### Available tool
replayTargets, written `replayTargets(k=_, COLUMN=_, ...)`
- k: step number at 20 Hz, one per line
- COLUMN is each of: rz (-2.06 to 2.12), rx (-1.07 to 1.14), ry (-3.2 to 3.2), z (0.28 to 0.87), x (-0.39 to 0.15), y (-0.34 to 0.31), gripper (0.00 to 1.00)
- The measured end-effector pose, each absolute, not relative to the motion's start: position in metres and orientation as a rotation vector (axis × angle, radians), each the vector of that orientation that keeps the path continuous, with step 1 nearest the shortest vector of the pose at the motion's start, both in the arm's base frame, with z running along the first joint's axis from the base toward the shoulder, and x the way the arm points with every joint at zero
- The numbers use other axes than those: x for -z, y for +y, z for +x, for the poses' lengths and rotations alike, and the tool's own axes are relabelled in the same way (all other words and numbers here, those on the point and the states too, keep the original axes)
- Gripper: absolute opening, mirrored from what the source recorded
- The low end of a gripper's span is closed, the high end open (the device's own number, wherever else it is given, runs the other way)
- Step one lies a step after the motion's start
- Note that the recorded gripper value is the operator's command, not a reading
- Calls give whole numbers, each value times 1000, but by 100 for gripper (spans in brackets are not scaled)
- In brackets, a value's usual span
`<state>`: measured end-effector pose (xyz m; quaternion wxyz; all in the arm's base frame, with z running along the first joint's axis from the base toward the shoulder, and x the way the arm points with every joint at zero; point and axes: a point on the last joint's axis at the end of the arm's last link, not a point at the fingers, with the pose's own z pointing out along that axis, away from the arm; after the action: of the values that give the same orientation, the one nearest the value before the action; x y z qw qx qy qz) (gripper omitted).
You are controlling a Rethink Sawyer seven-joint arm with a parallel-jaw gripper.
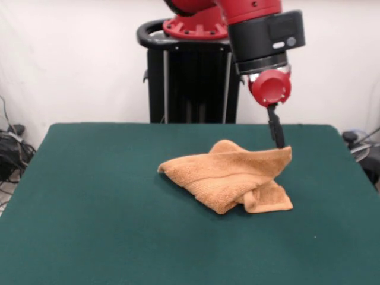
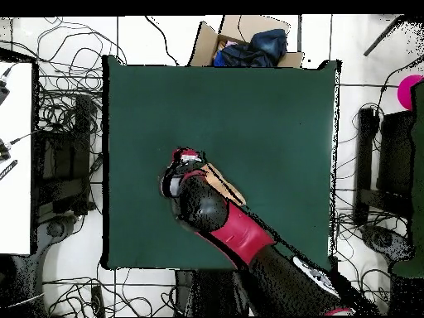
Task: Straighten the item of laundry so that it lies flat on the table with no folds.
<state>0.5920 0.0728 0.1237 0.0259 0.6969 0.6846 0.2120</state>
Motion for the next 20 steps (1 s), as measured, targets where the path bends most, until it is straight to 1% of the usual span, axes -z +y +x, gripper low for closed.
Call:
replayTargets(k=6, rz=2200, rx=-715, ry=2092, z=591, x=-125, y=98, gripper=100)
replayTargets(k=20, rz=2131, rx=-705, ry=2203, z=575, x=-122, y=159, gripper=100)
